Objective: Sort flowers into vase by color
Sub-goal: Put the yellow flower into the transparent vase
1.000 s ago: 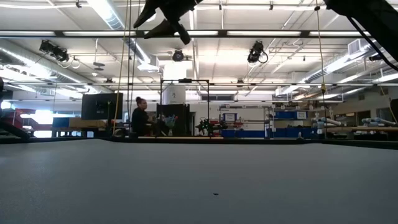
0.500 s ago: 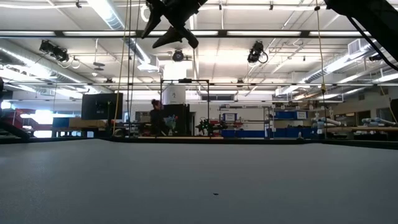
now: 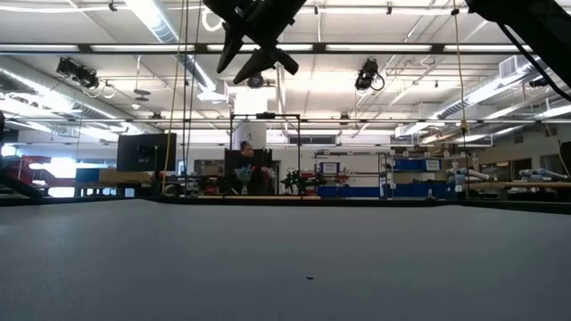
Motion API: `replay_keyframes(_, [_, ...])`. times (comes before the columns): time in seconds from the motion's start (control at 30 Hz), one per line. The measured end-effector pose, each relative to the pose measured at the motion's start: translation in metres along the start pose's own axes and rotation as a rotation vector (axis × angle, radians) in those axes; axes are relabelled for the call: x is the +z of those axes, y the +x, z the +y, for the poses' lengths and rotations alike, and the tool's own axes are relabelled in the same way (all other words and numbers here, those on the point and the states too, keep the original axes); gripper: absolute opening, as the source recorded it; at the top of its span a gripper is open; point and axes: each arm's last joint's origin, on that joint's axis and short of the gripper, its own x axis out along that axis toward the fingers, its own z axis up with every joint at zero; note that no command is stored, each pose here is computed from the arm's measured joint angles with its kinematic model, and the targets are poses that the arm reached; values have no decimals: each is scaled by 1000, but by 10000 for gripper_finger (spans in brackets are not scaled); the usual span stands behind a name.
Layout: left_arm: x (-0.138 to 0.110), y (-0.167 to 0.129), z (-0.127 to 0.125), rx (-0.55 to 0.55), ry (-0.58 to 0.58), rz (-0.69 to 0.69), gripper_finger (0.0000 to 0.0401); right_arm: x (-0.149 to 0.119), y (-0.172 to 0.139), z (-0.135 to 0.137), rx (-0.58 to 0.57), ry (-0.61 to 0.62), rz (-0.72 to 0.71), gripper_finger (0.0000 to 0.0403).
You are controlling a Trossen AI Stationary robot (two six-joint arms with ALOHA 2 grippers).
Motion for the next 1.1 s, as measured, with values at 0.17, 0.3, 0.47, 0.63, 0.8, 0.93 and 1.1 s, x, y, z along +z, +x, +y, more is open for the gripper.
replay_keyframes(0.17, [-2,2,-2,-33,7,23,9,0,0,0,2,-6,1,173])
replay_keyframes(0.3, [-3,4,-1,-20,61,45,9,1,0,-1,10,-29,8,173])
replay_keyframes(0.47, [-11,15,6,-63,55,74,9,4,2,-6,22,-31,20,173])
replay_keyframes(0.63, [-25,28,12,-92,46,133,9,5,3,-7,35,-35,30,173])
replay_keyframes(0.8, [-26,40,12,-109,85,124,9,4,2,-6,44,-39,37,173])
replay_keyframes(0.93, [-21,44,8,-111,139,102,9,3,2,-5,59,-43,52,173])
replay_keyframes(1.1, [-18,48,4,-110,184,88,9,3,2,-5,64,-43,56,173])
